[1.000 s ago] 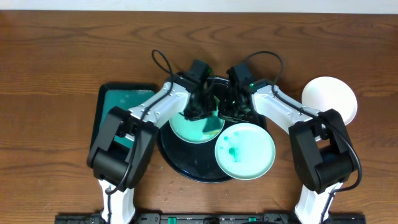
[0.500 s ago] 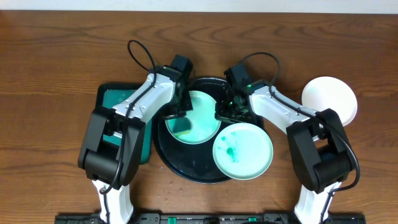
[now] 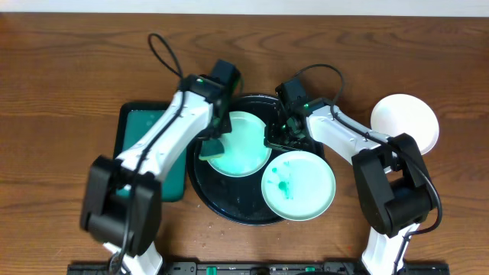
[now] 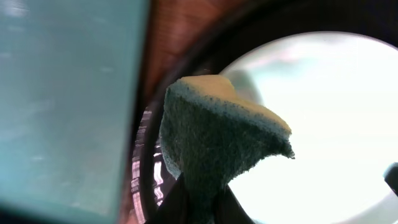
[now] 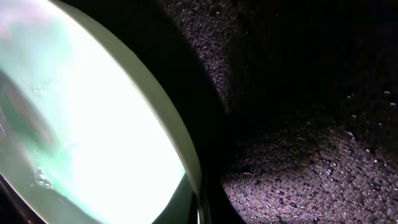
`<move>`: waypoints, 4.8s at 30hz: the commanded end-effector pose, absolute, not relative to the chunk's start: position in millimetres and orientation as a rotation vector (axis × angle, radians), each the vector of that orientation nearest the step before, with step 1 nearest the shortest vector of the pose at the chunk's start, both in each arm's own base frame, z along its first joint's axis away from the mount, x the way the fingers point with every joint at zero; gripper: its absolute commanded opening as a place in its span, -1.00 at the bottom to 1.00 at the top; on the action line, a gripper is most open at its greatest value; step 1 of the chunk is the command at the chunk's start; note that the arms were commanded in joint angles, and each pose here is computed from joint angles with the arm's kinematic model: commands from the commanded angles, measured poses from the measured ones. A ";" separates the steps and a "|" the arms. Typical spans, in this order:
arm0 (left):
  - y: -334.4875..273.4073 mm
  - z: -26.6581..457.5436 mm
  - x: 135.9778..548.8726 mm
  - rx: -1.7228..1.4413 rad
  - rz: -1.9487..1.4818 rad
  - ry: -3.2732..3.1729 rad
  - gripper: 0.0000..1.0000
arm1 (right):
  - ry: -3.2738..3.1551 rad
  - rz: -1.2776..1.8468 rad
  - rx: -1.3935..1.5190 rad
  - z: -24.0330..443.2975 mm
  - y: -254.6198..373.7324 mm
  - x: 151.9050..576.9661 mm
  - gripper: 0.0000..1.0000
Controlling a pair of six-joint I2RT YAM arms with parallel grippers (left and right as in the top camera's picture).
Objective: Clean dirty plates on tray and stack at the side
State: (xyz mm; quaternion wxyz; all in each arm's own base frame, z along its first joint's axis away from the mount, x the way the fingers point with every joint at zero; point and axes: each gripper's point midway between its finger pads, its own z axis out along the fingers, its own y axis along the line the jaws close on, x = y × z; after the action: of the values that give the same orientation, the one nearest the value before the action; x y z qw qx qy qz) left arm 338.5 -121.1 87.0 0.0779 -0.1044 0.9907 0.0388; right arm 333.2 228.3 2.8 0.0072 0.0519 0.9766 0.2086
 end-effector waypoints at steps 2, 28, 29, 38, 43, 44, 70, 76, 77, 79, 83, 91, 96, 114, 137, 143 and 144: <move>-68.6 116.4 354.1 -0.477 0.176 2.875 -0.86 | 3.093 0.665 0.070 -8.4 230.7 321.8 -0.97; 12.2 23.6 351.9 -0.755 0.140 3.113 -0.74 | 2.962 0.671 -0.188 35.8 231.6 330.2 -0.97; 12.2 25.1 352.4 -0.755 0.138 3.108 -0.53 | 2.950 0.671 -0.215 39.2 231.6 330.3 -0.98; 11.2 40.9 351.3 -0.752 0.118 3.085 0.57 | 2.811 0.684 -0.277 86.8 231.9 336.9 -0.97; 10.9 74.1 351.1 -0.738 0.085 3.013 0.58 | 2.776 0.488 -0.179 108.1 203.9 340.0 -0.98; 10.9 82.0 350.3 -0.735 0.078 2.996 0.59 | 2.780 0.439 -0.145 110.8 195.8 338.4 -0.98; 2.0 183.9 319.0 -0.748 -0.089 2.772 0.61 | 2.749 0.683 -0.526 131.1 240.7 292.0 -0.98; 2.1 183.9 318.9 -0.747 -0.088 2.773 0.61 | 2.533 0.421 -0.511 144.3 236.2 342.9 -0.97; 2.1 183.9 318.9 -0.747 -0.088 2.773 0.61 | 2.505 0.370 -0.528 145.9 235.5 347.2 -0.97; 2.1 183.9 319.0 -0.747 -0.088 2.773 0.61 | 2.468 0.285 -0.574 147.3 234.0 350.9 -0.97; 2.7 183.9 319.1 -0.747 -0.084 2.771 0.61 | 2.406 0.075 -0.663 148.8 228.3 353.1 -0.98; 2.8 183.9 319.0 -0.747 -0.083 2.772 0.61 | 2.184 -0.447 -0.738 176.2 219.0 352.1 -0.98; 2.8 183.9 319.0 -0.747 -0.083 2.772 0.61 | 2.005 -0.791 -0.723 209.6 204.8 347.8 -0.98; 2.8 183.9 319.0 -0.747 -0.083 2.772 0.61 | 1.708 -1.238 -0.713 269.4 202.4 321.2 -0.98; 4.0 184.1 319.9 -0.748 -0.074 2.767 0.62 | 2.412 -0.021 -0.110 158.1 229.8 329.0 -0.98; 3.9 184.1 319.9 -0.748 -0.075 2.767 0.61 | 2.476 0.222 0.135 176.8 174.3 360.0 -0.98; 3.9 184.1 320.0 -0.748 -0.075 2.766 0.62 | 2.487 0.240 0.190 177.5 158.4 364.4 -0.98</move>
State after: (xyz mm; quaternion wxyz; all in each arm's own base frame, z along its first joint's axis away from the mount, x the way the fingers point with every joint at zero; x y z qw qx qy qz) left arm 319.5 1.2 182.4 0.1328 -0.2526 0.9579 -0.0305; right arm 356.8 185.6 158.7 0.3353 -0.0089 0.9421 0.0002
